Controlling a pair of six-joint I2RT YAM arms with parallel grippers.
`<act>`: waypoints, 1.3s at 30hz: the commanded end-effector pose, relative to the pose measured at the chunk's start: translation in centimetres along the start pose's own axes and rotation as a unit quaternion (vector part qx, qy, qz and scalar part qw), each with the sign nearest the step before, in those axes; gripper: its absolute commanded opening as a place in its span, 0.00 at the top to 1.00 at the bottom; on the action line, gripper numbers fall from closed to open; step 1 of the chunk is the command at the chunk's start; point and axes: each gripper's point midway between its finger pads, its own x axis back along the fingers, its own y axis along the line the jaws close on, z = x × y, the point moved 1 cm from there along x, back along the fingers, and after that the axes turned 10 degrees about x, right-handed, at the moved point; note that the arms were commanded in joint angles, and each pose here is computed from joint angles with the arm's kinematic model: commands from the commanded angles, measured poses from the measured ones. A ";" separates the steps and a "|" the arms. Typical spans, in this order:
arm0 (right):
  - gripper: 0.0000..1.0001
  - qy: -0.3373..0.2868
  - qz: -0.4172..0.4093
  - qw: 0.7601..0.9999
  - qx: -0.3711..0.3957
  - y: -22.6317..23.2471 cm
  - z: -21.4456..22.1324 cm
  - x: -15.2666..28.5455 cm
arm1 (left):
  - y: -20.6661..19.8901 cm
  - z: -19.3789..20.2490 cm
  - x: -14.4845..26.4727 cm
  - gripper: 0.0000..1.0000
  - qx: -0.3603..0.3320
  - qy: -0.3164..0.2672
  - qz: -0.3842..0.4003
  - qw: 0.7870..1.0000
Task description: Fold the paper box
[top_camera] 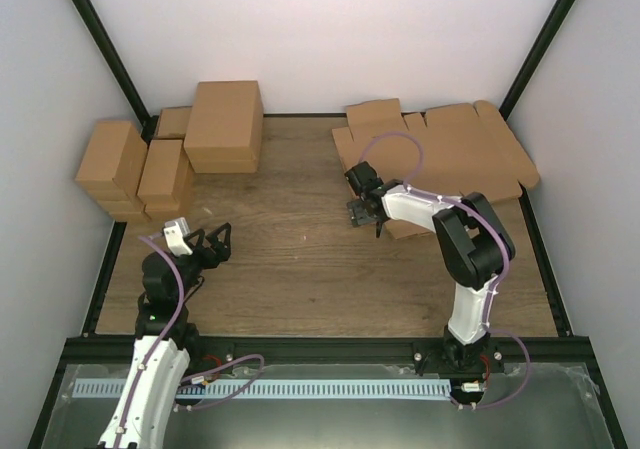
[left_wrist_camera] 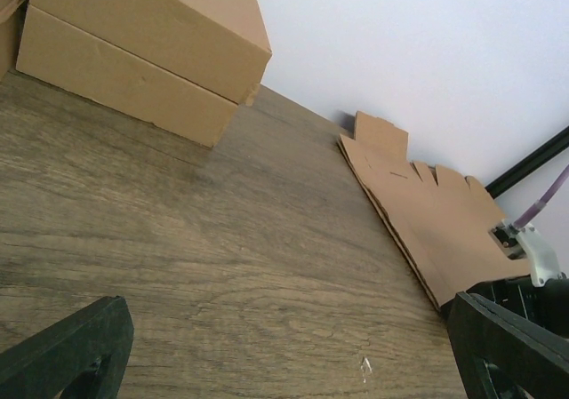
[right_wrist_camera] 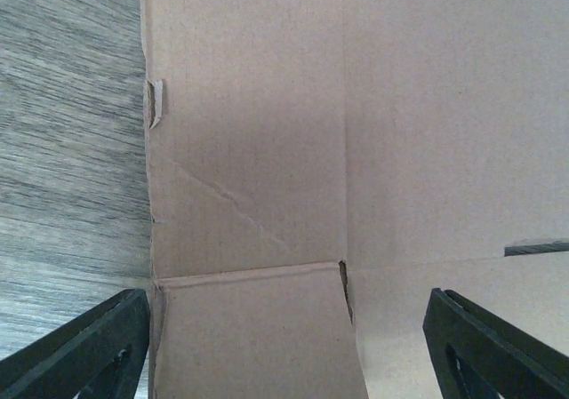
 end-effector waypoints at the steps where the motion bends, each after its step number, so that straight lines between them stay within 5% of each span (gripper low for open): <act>1: 0.13 -0.040 0.044 0.998 -0.027 -2.3 -2.3 2.3 | -0.3 0.1 0.0 0.00 -0.006 -0.002 0.011 1.000; 9: 0.04 -0.066 0.025 0.997 -0.033 -2.0 -3.7 3.5 | -0.2 0.2 0.0 0.00 -0.005 -0.001 0.011 1.000; 39: 0.05 -0.023 0.053 0.998 -0.018 -1.1 -4.1 -1.7 | -0.1 0.1 -0.1 0.00 -0.005 -0.002 0.009 1.000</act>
